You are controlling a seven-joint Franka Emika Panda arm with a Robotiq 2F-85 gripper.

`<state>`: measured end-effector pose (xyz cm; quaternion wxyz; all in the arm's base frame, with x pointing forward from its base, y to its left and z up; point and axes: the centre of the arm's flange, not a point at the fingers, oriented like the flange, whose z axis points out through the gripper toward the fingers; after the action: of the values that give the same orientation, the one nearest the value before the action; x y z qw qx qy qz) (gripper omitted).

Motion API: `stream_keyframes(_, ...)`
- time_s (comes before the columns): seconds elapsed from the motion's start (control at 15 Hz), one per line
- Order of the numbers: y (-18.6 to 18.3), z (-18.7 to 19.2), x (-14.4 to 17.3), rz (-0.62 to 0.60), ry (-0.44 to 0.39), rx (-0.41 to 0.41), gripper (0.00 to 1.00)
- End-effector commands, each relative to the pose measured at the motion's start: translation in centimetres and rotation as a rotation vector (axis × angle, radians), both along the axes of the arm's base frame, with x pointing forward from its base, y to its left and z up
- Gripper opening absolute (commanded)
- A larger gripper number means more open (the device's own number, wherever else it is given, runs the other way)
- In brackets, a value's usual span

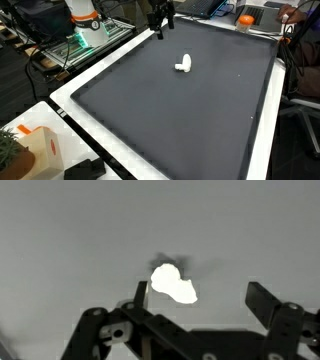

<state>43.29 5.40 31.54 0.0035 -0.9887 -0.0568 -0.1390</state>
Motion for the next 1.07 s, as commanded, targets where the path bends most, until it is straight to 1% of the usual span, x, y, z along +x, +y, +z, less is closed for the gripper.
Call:
stream_keyframes(0.0,0.0,0.4,-3.5,-0.089,-0.128,0.105,1.0)
stream_keyframes(0.07,0.0,0.3,-3.6,-0.105,-0.171,0.115,1.0)
stream_keyframes(0.13,-0.2,0.1,-3.5,-0.095,-0.203,0.076,1.0)
stream_keyframes(0.2,-0.1,-0.3,-0.8,-0.078,-0.138,0.052,1.0)
stream_keyframes(0.27,-0.1,-0.4,-0.9,-0.086,-0.165,0.056,1.0)
stream_keyframes(0.33,-0.1,-0.4,-1.0,-0.091,-0.176,0.062,1.0)
stream_keyframes(0.73,-0.1,-0.4,-1.3,-0.092,-0.179,0.074,1.0)
stream_keyframes(0.87,-0.3,-0.3,-1.3,-0.098,-0.193,0.081,1.0)
stream_keyframes(1.0,-0.5,-0.3,-1.5,-0.092,-0.238,0.097,1.0)
